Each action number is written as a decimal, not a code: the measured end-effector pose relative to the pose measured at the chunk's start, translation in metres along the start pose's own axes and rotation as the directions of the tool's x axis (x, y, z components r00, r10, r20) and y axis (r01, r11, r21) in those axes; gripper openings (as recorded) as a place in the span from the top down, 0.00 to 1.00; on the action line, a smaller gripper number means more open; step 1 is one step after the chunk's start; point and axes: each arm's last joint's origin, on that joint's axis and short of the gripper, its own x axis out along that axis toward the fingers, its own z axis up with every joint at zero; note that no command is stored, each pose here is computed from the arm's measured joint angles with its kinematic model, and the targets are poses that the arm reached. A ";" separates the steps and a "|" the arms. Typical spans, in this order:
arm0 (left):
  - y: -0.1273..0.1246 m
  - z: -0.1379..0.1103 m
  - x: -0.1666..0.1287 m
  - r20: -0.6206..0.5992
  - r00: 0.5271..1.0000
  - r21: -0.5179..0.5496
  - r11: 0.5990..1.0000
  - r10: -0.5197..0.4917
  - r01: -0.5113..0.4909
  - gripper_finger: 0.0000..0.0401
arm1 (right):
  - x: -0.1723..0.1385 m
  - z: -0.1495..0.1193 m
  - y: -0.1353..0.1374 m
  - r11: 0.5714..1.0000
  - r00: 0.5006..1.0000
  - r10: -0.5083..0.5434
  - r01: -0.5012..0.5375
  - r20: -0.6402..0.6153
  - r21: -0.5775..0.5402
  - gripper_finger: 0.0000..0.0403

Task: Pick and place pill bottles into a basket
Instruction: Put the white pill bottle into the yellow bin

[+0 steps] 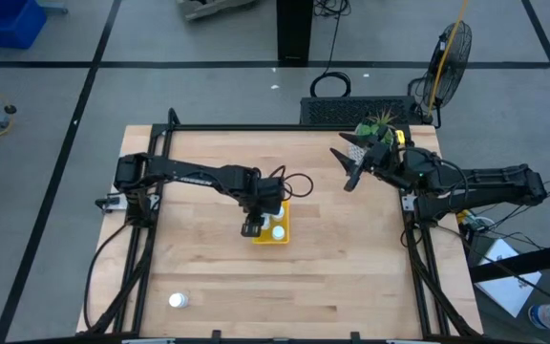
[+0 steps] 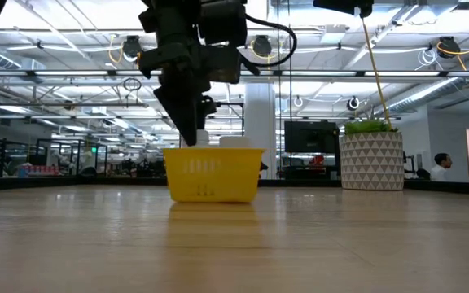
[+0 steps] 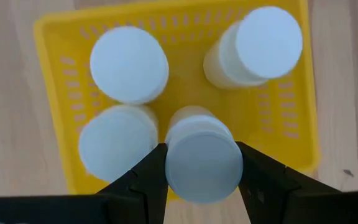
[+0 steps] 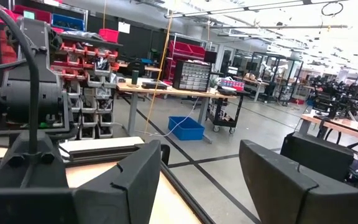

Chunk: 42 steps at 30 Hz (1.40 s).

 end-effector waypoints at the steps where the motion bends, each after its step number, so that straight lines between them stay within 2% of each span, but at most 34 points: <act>1: 0.001 0.000 0.003 -0.004 1.000 0.002 1.000 0.000 0.000 0.59 | 0.000 0.000 0.000 1.000 1.000 0.000 0.000 0.000 0.000 0.48; 8: 0.003 -0.002 0.011 -0.050 0.999 0.007 1.000 0.022 -0.021 0.59 | 0.000 0.000 0.000 1.000 1.000 0.001 -0.001 -0.003 -0.001 0.48; 23: 0.003 -0.002 0.011 -0.055 0.998 -0.010 0.999 0.034 -0.035 0.58 | 0.000 -0.001 0.000 1.000 1.000 0.001 -0.001 -0.006 -0.003 0.48; 25: 0.002 -0.002 0.011 -0.057 0.998 -0.014 0.999 0.033 -0.034 0.49 | 0.000 -0.001 0.000 1.000 1.000 0.002 -0.002 -0.006 -0.003 0.48; 29: 0.000 -0.003 0.013 -0.069 0.997 -0.009 0.999 0.046 -0.047 0.22 | 0.000 -0.001 0.000 1.000 1.000 0.001 -0.001 -0.006 -0.003 0.48; 32: -0.001 -0.002 0.013 -0.071 0.995 -0.011 0.997 0.073 -0.074 0.09 | 0.000 -0.001 0.000 1.000 1.000 0.001 -0.001 -0.006 -0.003 0.48; 36: -0.002 -0.002 0.007 -0.057 0.994 -0.009 0.996 0.093 -0.094 0.02 | 0.000 -0.001 0.000 1.000 1.000 0.001 -0.001 -0.006 -0.003 0.48; 42: -0.003 0.004 -0.011 -0.057 0.988 -0.025 0.990 0.141 -0.142 0.02 | 0.000 -0.001 0.000 1.000 1.000 0.001 -0.001 -0.006 -0.002 0.48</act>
